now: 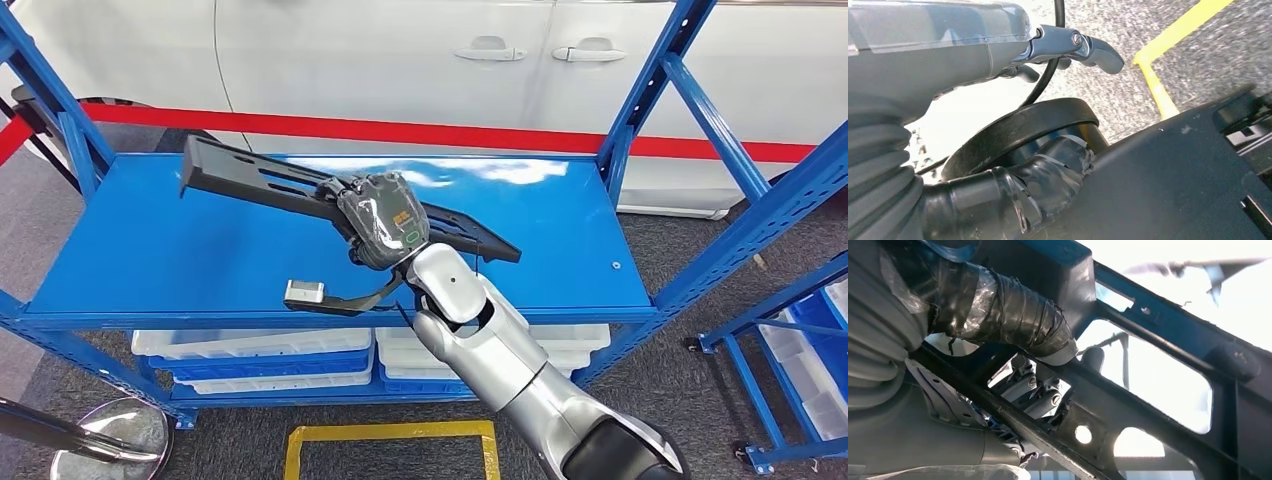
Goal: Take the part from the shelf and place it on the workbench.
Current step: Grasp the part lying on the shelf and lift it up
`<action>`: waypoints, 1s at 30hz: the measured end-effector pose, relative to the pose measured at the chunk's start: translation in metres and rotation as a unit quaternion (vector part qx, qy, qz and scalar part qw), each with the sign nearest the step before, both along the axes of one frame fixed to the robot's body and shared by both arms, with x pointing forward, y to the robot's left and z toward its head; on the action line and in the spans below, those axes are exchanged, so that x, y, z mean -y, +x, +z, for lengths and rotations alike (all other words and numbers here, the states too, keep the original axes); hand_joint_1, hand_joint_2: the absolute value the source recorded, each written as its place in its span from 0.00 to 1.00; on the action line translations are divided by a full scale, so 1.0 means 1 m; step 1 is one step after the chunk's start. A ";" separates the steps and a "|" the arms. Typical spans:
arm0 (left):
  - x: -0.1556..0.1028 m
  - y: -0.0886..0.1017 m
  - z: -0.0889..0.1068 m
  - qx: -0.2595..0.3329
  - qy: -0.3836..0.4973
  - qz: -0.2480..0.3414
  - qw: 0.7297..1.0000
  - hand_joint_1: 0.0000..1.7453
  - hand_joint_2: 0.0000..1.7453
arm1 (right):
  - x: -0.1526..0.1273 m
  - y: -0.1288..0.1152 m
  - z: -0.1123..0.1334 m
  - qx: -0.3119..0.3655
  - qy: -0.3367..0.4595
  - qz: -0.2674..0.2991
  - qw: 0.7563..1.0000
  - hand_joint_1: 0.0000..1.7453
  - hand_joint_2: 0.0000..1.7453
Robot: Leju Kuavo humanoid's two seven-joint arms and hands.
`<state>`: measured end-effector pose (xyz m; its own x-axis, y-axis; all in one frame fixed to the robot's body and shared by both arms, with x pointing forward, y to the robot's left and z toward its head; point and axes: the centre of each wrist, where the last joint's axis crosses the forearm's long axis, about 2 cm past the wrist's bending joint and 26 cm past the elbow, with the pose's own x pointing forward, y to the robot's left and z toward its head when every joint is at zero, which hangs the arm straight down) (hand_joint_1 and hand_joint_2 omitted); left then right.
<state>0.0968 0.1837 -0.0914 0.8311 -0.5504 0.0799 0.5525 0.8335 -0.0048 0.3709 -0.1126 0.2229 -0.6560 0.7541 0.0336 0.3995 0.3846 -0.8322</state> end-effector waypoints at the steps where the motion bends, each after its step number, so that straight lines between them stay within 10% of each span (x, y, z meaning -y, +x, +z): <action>1: 0.001 0.000 0.000 -0.001 0.002 0.000 1.000 0.00 1.00 | 0.000 -0.003 0.007 0.017 0.005 0.008 1.000 1.00 1.00; 30: -0.027 -0.028 -0.010 0.010 -0.033 0.205 0.978 0.00 1.00 | 0.009 -0.040 0.034 0.108 0.014 0.076 0.991 1.00 1.00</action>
